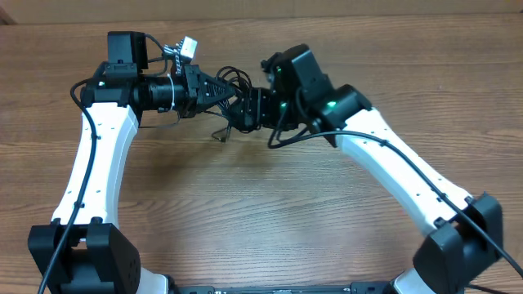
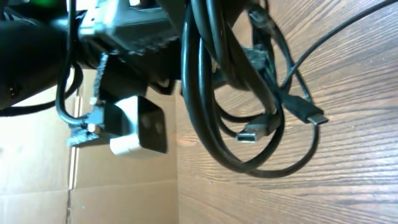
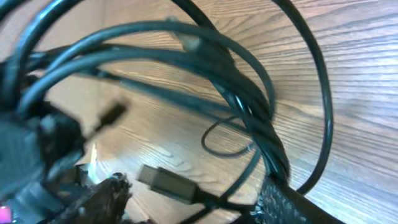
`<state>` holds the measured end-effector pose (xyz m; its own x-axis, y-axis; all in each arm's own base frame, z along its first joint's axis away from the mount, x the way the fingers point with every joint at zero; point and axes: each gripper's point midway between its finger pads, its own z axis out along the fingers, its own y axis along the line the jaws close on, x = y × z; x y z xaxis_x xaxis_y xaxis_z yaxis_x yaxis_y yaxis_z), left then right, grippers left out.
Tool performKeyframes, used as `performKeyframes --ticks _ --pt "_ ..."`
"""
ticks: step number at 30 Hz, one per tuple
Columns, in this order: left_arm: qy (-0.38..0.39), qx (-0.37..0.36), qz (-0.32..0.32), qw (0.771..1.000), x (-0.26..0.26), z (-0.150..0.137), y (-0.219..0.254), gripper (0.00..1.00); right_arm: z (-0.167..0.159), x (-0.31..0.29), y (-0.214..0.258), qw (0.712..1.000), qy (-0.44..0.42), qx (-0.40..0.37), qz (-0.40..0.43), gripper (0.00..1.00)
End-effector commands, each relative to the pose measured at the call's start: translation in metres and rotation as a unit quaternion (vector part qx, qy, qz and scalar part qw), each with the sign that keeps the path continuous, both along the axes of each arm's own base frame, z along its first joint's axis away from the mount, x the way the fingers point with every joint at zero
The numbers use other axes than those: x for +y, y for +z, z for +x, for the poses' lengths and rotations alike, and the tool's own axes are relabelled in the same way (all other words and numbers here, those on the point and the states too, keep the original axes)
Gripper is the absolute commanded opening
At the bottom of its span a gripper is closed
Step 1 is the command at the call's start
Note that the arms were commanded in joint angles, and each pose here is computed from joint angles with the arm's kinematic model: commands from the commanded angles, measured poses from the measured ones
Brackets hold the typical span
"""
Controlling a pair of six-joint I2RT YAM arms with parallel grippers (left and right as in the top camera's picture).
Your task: Untangle cables
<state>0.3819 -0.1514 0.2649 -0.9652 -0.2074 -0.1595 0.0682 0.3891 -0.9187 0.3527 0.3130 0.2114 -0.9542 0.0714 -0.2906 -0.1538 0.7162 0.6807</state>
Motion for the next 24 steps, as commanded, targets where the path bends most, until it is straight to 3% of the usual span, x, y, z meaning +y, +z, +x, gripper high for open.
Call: performKeyframes --ticks 1,4,9,14,19,24 --pt "0.01 -0.015 -0.033 0.999 0.007 0.0 0.034 0.05 -0.002 -0.033 0.035 1.0 -0.015 -0.019 0.02 0.76" --pt "0.031 0.032 -0.043 0.998 0.008 0.001 0.033 0.04 -0.001 -0.063 0.068 0.997 -0.042 -0.043 0.042 0.78" --pt "0.069 0.113 -0.06 0.989 0.01 0.004 0.031 0.04 0.02 -0.109 0.04 0.993 -0.116 0.01 0.025 0.79" --pt "0.03 0.045 -0.06 0.997 0.006 0.002 0.039 0.04 0.032 -0.106 0.001 0.991 -0.108 0.071 0.032 0.79" --pt "0.002 -0.007 -0.049 0.999 0.001 -0.002 0.04 0.05 0.036 -0.066 -0.026 0.988 -0.021 0.111 0.102 0.76" --pt "0.001 -0.021 -0.046 0.999 0.001 0.001 0.041 0.04 0.024 -0.046 -0.049 0.987 0.003 0.139 0.086 0.63"
